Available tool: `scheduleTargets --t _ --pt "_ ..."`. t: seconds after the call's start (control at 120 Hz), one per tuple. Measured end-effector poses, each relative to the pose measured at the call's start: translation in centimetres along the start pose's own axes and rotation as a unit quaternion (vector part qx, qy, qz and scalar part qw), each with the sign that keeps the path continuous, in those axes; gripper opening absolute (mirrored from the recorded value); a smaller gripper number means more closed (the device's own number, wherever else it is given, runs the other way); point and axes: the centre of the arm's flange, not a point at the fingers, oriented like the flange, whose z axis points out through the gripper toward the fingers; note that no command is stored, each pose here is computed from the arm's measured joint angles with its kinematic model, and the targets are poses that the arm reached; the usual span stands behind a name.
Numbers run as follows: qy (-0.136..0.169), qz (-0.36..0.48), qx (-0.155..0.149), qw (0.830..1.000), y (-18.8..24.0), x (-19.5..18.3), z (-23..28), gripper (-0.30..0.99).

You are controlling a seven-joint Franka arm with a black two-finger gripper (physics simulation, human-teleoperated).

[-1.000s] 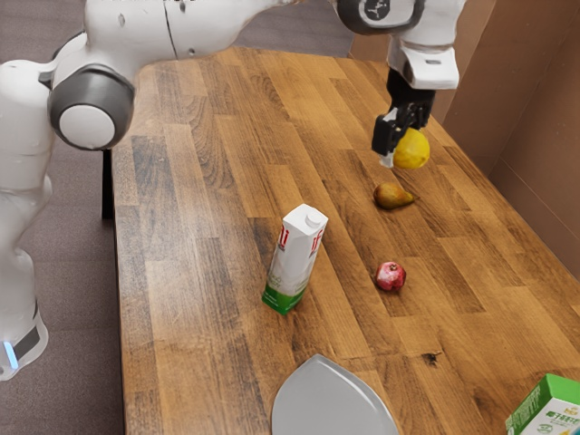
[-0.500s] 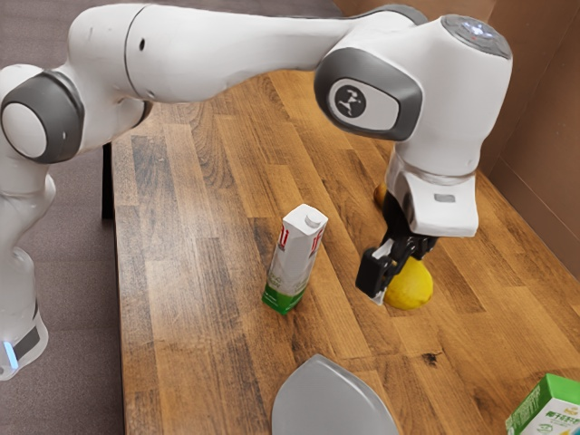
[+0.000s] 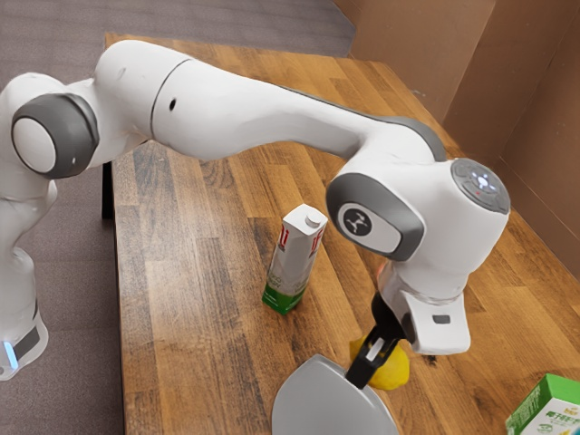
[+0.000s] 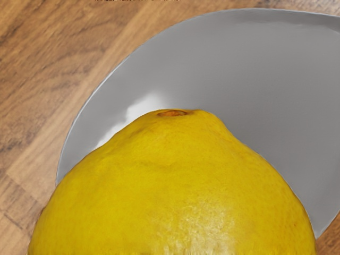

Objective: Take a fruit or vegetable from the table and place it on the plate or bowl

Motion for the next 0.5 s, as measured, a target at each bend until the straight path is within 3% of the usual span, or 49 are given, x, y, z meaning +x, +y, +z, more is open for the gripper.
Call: scheduleTargets --t 0.5 --pt "-0.009 -0.038 -0.006 0.999 2.7 0.7 2.7 0.32"
